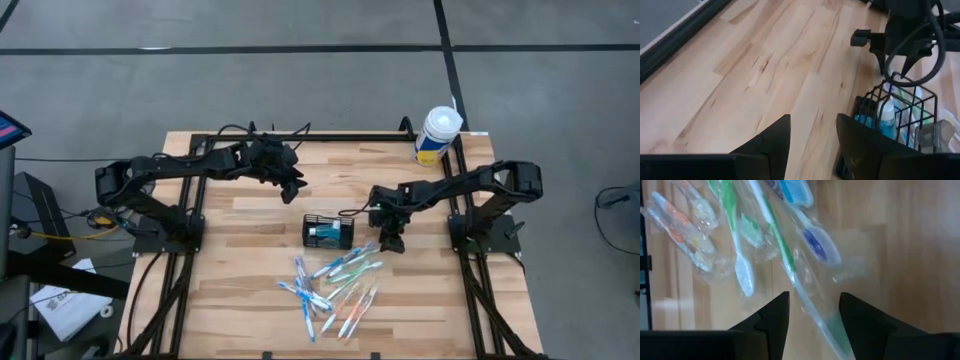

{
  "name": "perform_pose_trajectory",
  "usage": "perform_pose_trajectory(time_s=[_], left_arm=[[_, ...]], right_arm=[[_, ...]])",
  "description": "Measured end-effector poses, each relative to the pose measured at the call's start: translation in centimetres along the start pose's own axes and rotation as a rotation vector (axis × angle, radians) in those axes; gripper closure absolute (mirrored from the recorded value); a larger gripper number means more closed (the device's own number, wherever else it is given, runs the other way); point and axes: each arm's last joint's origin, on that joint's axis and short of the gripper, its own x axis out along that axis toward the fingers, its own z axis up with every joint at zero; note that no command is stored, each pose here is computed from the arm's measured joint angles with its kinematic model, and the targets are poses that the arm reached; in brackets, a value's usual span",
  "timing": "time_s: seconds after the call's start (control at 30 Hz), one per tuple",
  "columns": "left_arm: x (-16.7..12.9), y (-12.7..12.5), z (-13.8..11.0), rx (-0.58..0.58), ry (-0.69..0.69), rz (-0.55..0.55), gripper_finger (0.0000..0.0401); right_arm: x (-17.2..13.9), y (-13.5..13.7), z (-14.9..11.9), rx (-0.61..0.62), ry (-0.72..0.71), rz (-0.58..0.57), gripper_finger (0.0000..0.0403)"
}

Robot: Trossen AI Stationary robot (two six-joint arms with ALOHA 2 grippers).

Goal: Pick & Place toothbrushing station
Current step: Put the green toothbrush into the black wire organizer

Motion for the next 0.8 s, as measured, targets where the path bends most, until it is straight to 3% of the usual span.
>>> perform_pose_trajectory(time_s=[0.1, 0.2, 0.23, 0.4, 0.53, 0.63, 0.8], left_arm=[[0.0, 0.0, 0.1, 0.001, -0.012, -0.001, 0.0246], [0.0, 0.0, 0.1, 0.001, -0.013, -0.001, 0.0246], [0.0, 0.0, 0.1, 0.000, -0.013, -0.001, 0.0246], [0.0, 0.0, 0.2, -0.002, -0.020, -0.002, 0.0246], [0.0, 0.0, 0.4, 0.000, -0.039, -0.005, 0.0246], [0.0, 0.0, 0.5, 0.002, -0.048, -0.006, 0.0246], [-0.1, -0.1, 0.9, 0.007, -0.096, -0.014, 0.0246]], right_arm=[[0.5, -0.1, 0.1, -0.030, 0.002, 0.008, 0.0280], [0.6, -0.4, 0.1, -0.049, -0.005, 0.009, 0.0372], [0.6, -0.4, 0.1, -0.046, -0.007, 0.023, 0.0385], [-0.6, 0.6, -1.2, 0.048, 0.073, 0.153, 0.0401], [-2.4, 2.3, -2.8, 0.041, 0.160, 0.159, 0.0402], [-4.6, 4.1, -2.1, -0.043, 0.033, 0.162, 0.0403], [-7.8, 4.8, -1.8, 0.063, -0.035, 0.107, 0.0403]])
